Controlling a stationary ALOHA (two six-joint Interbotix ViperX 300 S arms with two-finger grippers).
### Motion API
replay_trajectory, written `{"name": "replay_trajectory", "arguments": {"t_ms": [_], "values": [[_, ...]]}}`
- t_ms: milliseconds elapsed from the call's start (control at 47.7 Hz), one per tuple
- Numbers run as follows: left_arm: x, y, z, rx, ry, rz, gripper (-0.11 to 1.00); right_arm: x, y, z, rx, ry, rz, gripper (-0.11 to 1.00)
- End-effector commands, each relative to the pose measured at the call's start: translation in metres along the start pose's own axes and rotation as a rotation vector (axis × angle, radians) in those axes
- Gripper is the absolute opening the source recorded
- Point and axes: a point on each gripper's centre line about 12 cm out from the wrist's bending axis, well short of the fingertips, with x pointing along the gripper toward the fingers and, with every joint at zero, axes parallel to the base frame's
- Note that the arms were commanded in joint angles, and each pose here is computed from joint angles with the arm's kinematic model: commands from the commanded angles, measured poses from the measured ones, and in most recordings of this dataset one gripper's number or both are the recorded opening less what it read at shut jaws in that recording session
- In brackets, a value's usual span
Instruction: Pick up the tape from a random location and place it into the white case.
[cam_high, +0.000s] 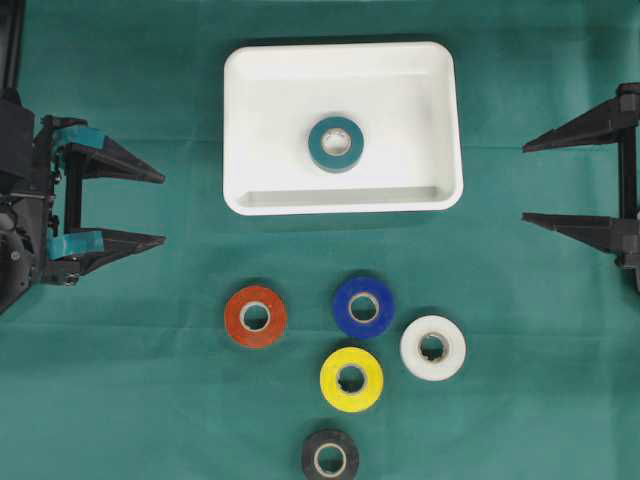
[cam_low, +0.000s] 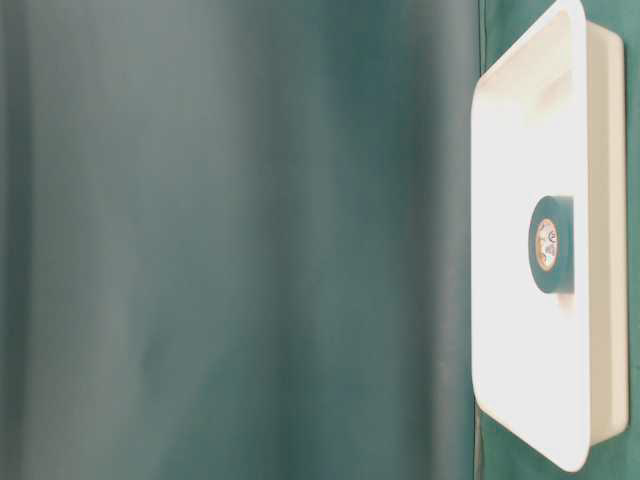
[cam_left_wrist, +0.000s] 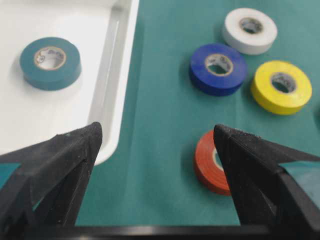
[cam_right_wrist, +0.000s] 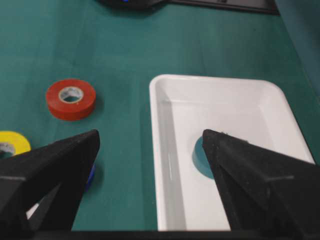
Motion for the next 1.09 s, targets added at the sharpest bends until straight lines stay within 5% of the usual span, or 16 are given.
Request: {"name": "replay_trajectory", "arguments": {"t_ms": [0,503,1069], "values": [[0.000,-0.001,0.005,-0.002,-0.018,-0.005,0.99,0.001,0.004,0.003,0.001,-0.002,0.020,0.93],[0.000,-0.001,0.006,-0.003,-0.020,-0.005,0.99,-0.009,0.066,-0.005,-0.076,0.041,0.315,0.92],[0.000,-0.001,0.005,-0.007,-0.016,-0.005,0.99,-0.008,0.070,-0.007,-0.086,0.050,0.327,0.93]]}}
